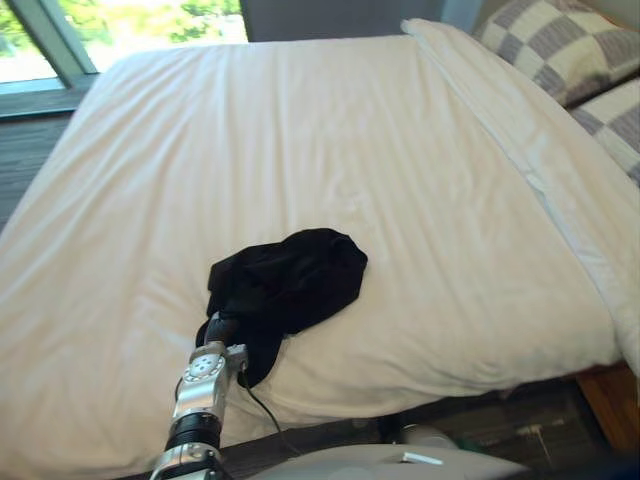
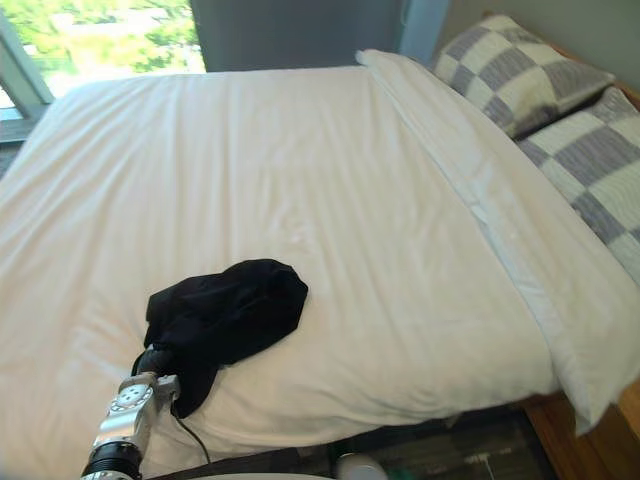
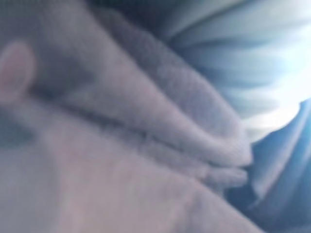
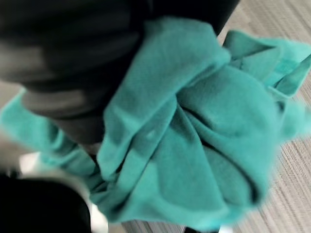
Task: Tidy the bed and pick cloth on bed and put in laundry
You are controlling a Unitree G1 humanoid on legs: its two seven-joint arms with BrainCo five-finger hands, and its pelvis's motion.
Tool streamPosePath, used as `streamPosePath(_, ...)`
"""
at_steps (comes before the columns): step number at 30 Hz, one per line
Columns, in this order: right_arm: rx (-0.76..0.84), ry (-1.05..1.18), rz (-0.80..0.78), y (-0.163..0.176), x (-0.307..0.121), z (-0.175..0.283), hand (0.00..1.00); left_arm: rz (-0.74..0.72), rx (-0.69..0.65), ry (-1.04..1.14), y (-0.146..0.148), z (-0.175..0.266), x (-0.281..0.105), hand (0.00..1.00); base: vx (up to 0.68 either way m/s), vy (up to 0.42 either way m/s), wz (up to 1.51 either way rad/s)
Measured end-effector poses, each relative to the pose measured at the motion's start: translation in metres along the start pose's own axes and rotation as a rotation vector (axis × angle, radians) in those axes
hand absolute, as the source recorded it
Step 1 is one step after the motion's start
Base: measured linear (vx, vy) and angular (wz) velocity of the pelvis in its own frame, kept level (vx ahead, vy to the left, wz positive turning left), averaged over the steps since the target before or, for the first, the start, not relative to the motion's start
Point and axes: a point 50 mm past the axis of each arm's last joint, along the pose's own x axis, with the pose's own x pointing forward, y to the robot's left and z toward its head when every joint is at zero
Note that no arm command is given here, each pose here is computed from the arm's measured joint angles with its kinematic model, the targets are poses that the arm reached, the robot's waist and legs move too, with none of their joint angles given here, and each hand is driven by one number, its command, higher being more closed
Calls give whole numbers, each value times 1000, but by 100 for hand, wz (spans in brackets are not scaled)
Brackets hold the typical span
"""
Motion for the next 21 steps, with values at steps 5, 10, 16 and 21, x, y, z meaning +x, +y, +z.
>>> streamPosePath(5, -230, 46, 50, -6, 1, 5, 100, -59, -127, 12, -20, -5, -2, 100, -14, -42, 59)
streamPosePath(10, -328, -7, 8, -26, 7, 45, 100, -32, -326, 169, -16, -12, -3, 100, -47, -73, 28)
streamPosePath(16, -381, 18, -1, -28, 9, 48, 100, 273, -702, 589, 16, -85, -40, 100, -36, -114, 41)
streamPosePath(21, -473, 31, 14, -22, 12, 54, 100, 583, -712, 1048, 34, -167, -107, 100, -45, -66, 71)
